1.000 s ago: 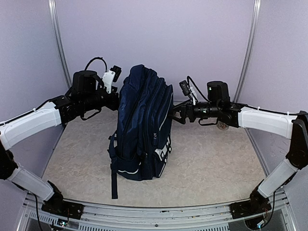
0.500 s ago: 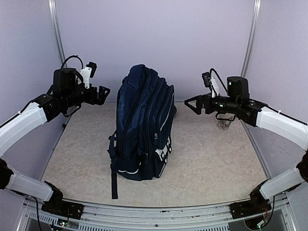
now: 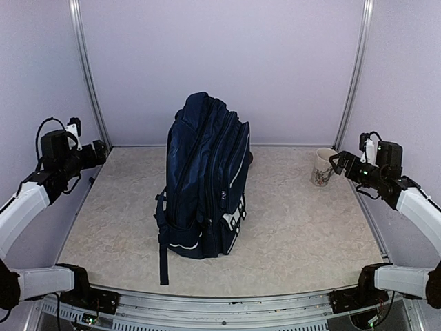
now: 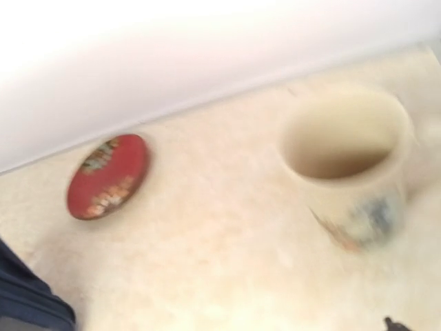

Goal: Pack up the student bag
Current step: Reset both arms

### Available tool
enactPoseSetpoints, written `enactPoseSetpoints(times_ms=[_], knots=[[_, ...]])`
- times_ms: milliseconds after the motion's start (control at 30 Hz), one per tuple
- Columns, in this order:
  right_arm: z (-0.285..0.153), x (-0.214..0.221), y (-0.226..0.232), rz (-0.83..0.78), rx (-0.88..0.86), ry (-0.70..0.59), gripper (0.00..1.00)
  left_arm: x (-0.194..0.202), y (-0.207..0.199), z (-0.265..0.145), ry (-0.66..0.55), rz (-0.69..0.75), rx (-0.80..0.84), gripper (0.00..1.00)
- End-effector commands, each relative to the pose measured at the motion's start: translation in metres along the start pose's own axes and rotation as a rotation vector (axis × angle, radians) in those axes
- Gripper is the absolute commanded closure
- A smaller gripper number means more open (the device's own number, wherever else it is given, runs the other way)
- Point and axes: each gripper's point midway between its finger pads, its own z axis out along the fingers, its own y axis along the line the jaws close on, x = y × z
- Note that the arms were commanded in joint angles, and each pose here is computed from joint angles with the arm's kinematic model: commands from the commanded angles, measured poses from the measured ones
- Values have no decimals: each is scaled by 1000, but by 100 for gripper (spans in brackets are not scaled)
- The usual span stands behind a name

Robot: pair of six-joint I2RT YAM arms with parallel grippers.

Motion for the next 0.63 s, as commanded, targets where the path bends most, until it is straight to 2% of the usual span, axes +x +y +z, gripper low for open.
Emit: enactPoseSetpoints(times_ms=[0, 133, 300, 600], knots=[[2, 24, -43, 163, 142, 28, 0, 14, 20, 2, -19, -28, -57, 1], [3, 41, -71, 210, 266, 28, 0, 34, 27, 4, -8, -27, -83, 1], [-7, 59, -98, 209, 398, 8, 0, 33, 21, 5, -10, -11, -52, 1], [-18, 59, -98, 165, 390, -50, 0, 39, 15, 7, 15, 2, -14, 1]])
